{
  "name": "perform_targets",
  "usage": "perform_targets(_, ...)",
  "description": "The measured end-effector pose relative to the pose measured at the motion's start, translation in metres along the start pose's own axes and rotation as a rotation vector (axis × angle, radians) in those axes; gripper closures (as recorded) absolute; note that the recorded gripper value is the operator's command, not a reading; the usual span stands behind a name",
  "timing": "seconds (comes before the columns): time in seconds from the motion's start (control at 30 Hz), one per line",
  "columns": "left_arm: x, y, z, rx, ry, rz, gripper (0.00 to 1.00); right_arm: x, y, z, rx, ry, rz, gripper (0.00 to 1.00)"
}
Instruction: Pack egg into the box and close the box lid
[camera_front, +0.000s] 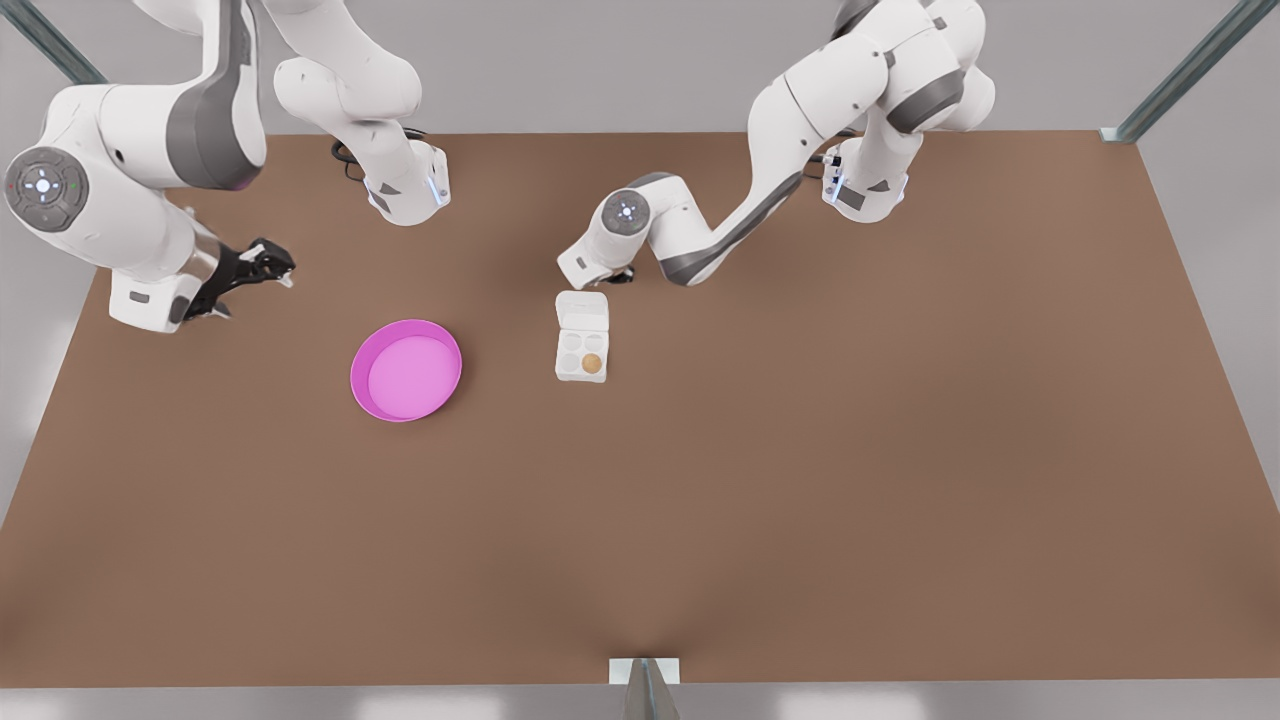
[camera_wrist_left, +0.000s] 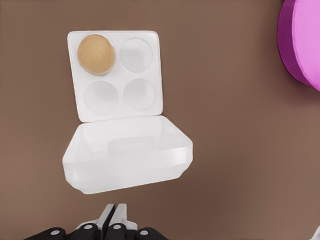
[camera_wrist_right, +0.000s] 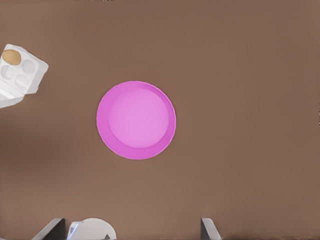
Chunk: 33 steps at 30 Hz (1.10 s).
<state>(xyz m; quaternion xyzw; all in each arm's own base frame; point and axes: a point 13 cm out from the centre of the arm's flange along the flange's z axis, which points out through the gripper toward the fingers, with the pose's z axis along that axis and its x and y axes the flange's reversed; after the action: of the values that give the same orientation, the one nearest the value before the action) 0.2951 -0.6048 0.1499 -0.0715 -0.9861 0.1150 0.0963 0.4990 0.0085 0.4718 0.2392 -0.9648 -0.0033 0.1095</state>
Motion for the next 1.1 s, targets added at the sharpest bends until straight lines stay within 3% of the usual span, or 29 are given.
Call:
perform_targets(0.33,-0.033,0.003,-0.001,0.024,-0.05,-0.092,0.77,-0.01,-0.007,0.012,-0.005,0.033,0.276,0.0)
perform_targets(0.7,-0.1,-0.012,-0.022,0.091,-0.097,-0.2,0.76,-0.049,0.047,0.022,0.024,0.061,0.317,0.0)
perform_targets(0.73,-0.128,0.001,-0.064,0.114,-0.116,-0.244,0.69,-0.048,0.045,0.022,0.024,0.061,0.332,0.0)
perform_targets(0.77,-0.165,0.028,-0.131,0.151,-0.133,-0.308,0.47,-0.047,0.042,0.022,0.023,0.061,0.348,0.0)
perform_targets(0.87,-0.269,0.229,-0.34,0.157,-0.21,-0.566,0.35,-0.044,0.031,0.018,0.02,0.05,0.395,0.0)
perform_targets(0.9,-0.275,0.3,-0.374,0.111,-0.216,-0.633,0.3,-0.044,0.029,0.016,0.021,0.046,0.407,0.0)
perform_targets(0.93,-0.272,0.357,-0.394,0.062,-0.205,-0.684,0.12,-0.044,0.028,0.014,0.022,0.043,0.414,0.0)
perform_targets(0.97,-0.261,0.402,-0.407,-0.003,-0.199,-0.717,0.0,-0.044,0.028,0.013,0.024,0.04,0.418,0.0)
perform_targets(1.03,-0.206,0.455,-0.414,-0.242,-0.192,-0.743,0.0,-0.046,0.031,0.013,0.027,0.036,0.421,0.0)
perform_targets(1.1,-0.174,0.469,-0.446,-0.287,-0.183,-0.725,0.0,-0.048,0.034,0.012,0.03,0.033,0.421,0.0)
